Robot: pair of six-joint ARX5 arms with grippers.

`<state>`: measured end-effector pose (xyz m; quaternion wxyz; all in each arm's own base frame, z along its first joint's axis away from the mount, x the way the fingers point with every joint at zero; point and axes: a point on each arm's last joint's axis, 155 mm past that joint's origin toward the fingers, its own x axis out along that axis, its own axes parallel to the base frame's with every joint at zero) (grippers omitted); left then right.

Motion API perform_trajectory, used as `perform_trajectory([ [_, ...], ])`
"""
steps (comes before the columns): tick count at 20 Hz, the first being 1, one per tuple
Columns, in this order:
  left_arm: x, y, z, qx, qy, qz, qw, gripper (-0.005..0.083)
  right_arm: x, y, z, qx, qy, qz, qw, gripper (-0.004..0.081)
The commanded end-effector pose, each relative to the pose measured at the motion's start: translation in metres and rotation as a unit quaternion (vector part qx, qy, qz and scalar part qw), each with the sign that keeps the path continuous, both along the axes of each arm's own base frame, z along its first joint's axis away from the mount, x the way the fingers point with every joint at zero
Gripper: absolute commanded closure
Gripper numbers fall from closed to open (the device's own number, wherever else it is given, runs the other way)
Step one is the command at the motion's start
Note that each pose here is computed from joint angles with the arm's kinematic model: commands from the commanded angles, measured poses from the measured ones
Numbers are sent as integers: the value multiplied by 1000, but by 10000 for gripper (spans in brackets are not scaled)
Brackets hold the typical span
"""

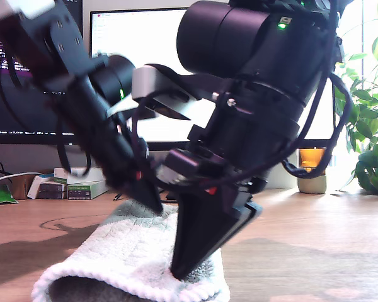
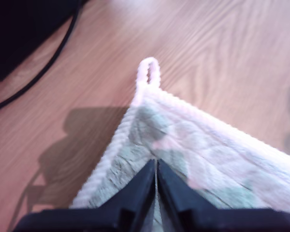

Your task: Fold the tea towel to a neat square and place it to the right

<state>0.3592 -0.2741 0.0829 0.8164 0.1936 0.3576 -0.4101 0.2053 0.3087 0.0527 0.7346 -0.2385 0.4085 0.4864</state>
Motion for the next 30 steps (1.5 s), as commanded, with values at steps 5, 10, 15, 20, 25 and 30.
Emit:
perform_trajectory([
  [5, -11, 2, 42, -25, -24, -9, 999, 795, 4, -5, 16, 11, -29, -11, 999, 782],
  [10, -29, 9, 64, -45, -38, -13, 998, 795, 12, -9, 33, 19, -61, -26, 998, 782],
  [15, -41, 33, 68, -64, -52, 13, 997, 795, 13, -14, 49, 51, -84, -44, 994, 782],
  [20, -62, 47, 75, -114, -72, 38, 990, 795, 7, -26, 53, 87, -95, -74, 989, 782],
  [25, -87, 62, 59, -157, -79, 65, 982, 795, -2, -38, 44, 121, -98, -94, 983, 782],
  [30, -122, 65, 32, -185, -71, 58, 978, 795, -21, -48, 24, 148, -91, -86, 981, 782],
])
